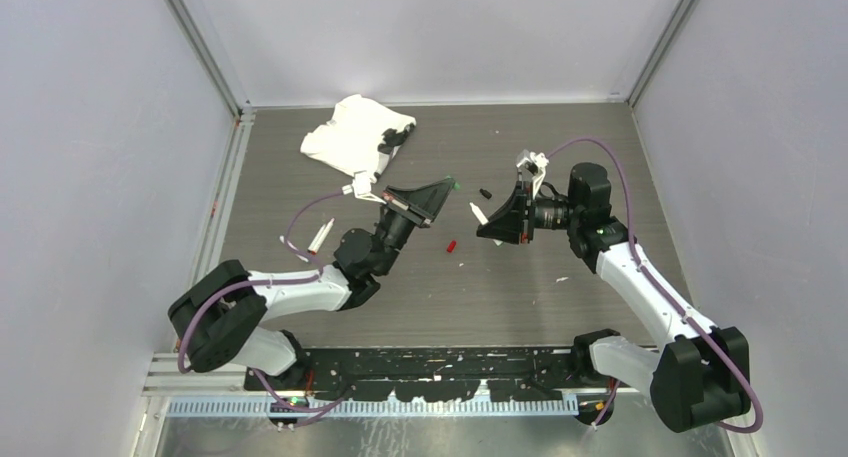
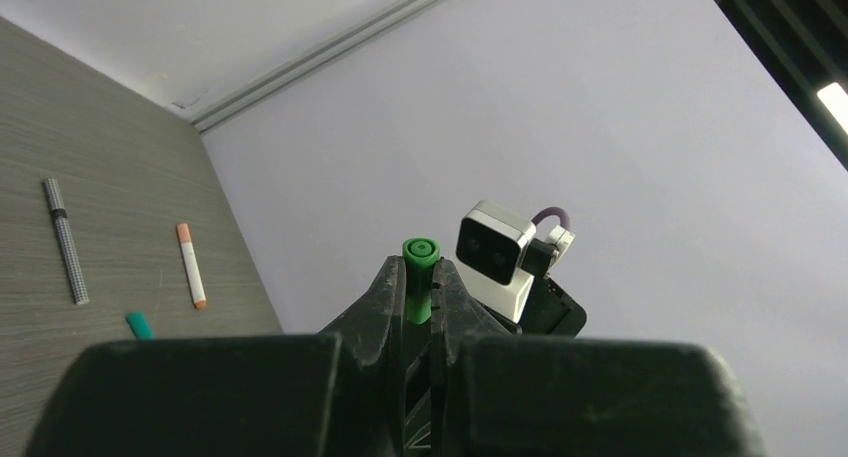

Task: Insert the pens into the pen caps
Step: Insert the pen cap onto the pen.

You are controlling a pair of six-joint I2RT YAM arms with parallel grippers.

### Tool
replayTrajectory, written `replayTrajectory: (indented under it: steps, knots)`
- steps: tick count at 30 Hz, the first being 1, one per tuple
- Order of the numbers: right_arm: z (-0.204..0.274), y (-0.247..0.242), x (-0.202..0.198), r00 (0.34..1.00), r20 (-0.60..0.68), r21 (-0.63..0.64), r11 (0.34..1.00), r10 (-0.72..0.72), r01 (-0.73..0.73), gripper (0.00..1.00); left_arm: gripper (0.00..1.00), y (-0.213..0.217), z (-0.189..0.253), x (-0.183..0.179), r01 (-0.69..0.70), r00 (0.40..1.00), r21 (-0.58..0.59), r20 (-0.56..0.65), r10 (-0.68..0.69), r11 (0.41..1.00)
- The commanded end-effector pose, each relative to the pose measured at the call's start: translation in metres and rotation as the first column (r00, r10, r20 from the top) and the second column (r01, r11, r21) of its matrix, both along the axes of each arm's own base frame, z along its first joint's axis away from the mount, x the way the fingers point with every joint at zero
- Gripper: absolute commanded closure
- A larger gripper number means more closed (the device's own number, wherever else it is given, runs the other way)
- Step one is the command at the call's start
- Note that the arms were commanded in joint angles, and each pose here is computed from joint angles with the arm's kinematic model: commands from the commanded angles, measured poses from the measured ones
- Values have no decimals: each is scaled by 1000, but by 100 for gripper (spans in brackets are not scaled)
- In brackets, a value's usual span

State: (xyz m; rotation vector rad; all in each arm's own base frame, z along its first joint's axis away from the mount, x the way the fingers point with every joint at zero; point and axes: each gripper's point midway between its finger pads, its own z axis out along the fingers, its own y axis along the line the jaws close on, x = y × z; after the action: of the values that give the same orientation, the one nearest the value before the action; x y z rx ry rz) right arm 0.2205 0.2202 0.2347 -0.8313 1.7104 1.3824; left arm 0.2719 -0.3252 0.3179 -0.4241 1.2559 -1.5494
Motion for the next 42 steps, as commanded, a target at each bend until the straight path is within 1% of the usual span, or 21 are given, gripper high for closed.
replayTrajectory:
  steps: [1, 11, 24, 42]
  knots:
    - [13, 2, 5, 998, 63, 2, 1000, 0, -1, 99, 99, 1, 20, 0, -26, 999, -8, 38, 26, 1000]
    - [13, 2, 6, 998, 64, 0, 1000, -4, 4, 99, 99, -10, 15, -4, 11, 999, 31, 38, -12, 999]
    - [15, 2, 5, 998, 68, 2, 1000, -2, 1, 99, 99, -16, 6, -3, 17, 1000, 63, 19, -19, 998]
    - [14, 2, 6, 998, 69, -1, 1000, -10, 10, 99, 99, -25, 0, -7, 46, 999, 77, 12, -47, 996]
